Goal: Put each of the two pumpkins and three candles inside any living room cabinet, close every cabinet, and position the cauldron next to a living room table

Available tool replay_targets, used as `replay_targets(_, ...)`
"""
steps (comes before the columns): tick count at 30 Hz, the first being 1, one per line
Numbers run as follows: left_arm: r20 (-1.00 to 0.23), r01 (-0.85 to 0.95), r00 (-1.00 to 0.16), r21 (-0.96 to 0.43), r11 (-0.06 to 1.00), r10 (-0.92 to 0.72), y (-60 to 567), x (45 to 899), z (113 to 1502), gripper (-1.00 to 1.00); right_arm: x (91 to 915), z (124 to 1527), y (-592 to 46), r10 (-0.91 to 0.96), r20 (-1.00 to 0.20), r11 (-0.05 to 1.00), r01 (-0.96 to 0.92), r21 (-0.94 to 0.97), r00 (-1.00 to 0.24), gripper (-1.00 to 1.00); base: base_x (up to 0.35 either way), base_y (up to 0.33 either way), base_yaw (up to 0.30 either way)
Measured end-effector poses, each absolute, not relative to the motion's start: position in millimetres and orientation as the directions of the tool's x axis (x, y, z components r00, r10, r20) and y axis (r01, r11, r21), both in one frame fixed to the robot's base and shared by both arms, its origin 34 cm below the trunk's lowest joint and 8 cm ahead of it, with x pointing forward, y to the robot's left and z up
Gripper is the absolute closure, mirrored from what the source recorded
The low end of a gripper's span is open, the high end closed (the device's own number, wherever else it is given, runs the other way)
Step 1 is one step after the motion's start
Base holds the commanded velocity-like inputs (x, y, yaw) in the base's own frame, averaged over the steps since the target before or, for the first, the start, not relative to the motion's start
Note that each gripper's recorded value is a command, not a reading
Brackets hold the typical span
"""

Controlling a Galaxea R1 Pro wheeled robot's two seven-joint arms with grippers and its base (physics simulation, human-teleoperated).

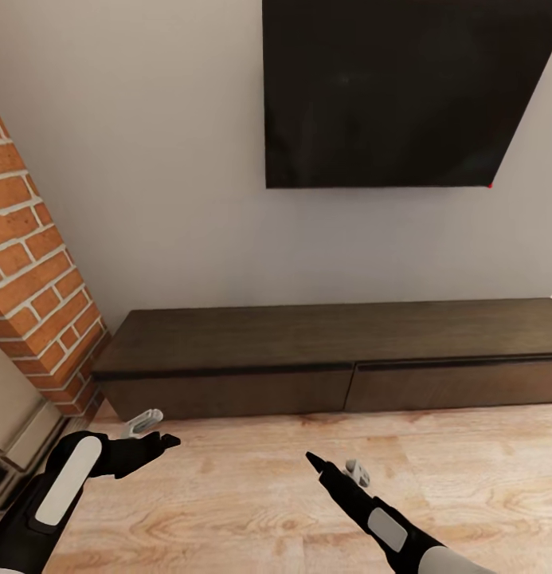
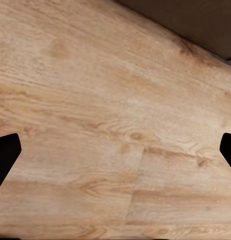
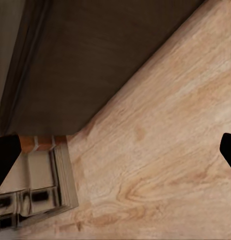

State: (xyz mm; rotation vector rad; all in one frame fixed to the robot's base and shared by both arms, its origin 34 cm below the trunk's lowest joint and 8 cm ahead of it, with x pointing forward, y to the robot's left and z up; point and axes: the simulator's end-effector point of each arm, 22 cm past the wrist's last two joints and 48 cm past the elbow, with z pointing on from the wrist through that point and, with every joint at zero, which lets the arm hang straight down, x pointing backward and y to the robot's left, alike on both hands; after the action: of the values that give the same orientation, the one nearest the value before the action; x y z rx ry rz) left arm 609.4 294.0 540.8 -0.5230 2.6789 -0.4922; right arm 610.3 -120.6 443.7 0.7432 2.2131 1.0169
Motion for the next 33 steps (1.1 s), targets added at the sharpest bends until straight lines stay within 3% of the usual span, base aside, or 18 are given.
replay_targets(5,-0.282,-0.289,-0.864,-0.402,0.869,-0.418,294.3,607.7,530.9,-1.0,618.7,440.6,-126.2,0.716,-0.298,0.542,0.232,0.808,-0.632,-1.0,0.0,0.0,0.0)
replay_targets(11,-0.272,-0.288,-0.864,-0.424,0.859,-0.424,287.9,605.5,519.5,-1.0,636.9,439.7,-150.6,0.854,-0.211,0.392,0.323,0.861,-0.476,-1.0,0.0,0.0,0.0)
replay_targets(19,-0.272,-0.288,-0.863,-0.426,0.858,-0.425,288.1,602.3,503.0,-1.0,660.5,448.2,-156.0,0.882,-0.274,0.39,0.271,0.88,-0.383,-1.0,0.0,0.0,0.0)
replay_targets(26,-0.272,-0.288,-0.863,-0.427,0.857,-0.426,288.1,599.4,488.3,-1.0,678.1,458.7,-161.6,0.931,-0.218,0.293,0.248,0.923,-0.292,-1.0,0.0,0.0,0.0)
replay_targets(33,-0.274,-0.29,-0.861,-0.429,0.856,-0.429,288.8,596.8,473.9,-1.0,677.2,447.6,-162.2,0.935,-0.214,0.284,0.239,0.929,-0.282,-1.0,0.0,0.0,0.0)
